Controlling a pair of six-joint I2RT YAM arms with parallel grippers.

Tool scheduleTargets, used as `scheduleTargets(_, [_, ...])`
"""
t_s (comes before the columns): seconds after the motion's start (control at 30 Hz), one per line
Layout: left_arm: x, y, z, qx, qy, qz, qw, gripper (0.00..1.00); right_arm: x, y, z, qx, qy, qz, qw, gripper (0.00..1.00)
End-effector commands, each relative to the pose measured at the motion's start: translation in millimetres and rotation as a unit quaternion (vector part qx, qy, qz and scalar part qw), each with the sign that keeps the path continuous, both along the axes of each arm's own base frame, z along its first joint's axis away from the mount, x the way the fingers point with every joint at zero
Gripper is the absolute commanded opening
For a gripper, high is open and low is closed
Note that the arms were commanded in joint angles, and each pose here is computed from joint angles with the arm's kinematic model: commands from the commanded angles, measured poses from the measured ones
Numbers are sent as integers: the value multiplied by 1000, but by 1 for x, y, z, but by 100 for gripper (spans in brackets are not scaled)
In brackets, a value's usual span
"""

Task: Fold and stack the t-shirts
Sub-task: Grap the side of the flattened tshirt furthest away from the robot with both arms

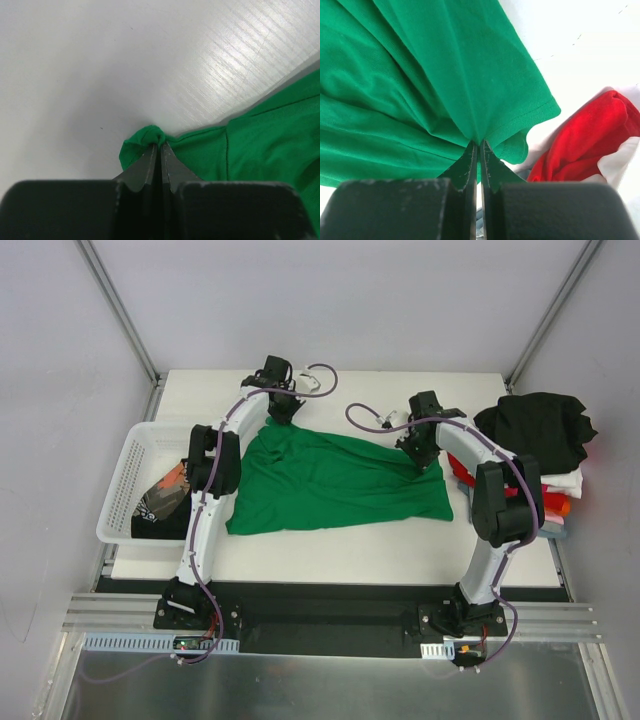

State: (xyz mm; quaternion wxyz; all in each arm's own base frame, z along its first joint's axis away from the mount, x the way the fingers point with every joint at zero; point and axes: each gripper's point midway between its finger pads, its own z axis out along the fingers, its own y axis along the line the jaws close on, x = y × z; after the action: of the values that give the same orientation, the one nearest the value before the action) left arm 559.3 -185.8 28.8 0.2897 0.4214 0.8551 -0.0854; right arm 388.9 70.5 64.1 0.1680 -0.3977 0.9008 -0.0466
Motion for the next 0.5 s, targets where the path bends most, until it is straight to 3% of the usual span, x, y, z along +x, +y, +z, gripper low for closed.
scheduleTargets(0.0, [12, 10, 39, 8, -36, 13, 999, 0, -2, -4, 25, 1, -25, -9, 1000, 1])
scheduleTargets(0.3, [10, 17, 137, 12, -123, 25, 992, 0, -2, -9, 49, -8, -45, -14, 999, 1])
scheduleTargets(0.47, [-5, 24, 161, 27, -139, 28, 990, 0, -4, -12, 60, -15, -50, -15, 999, 1])
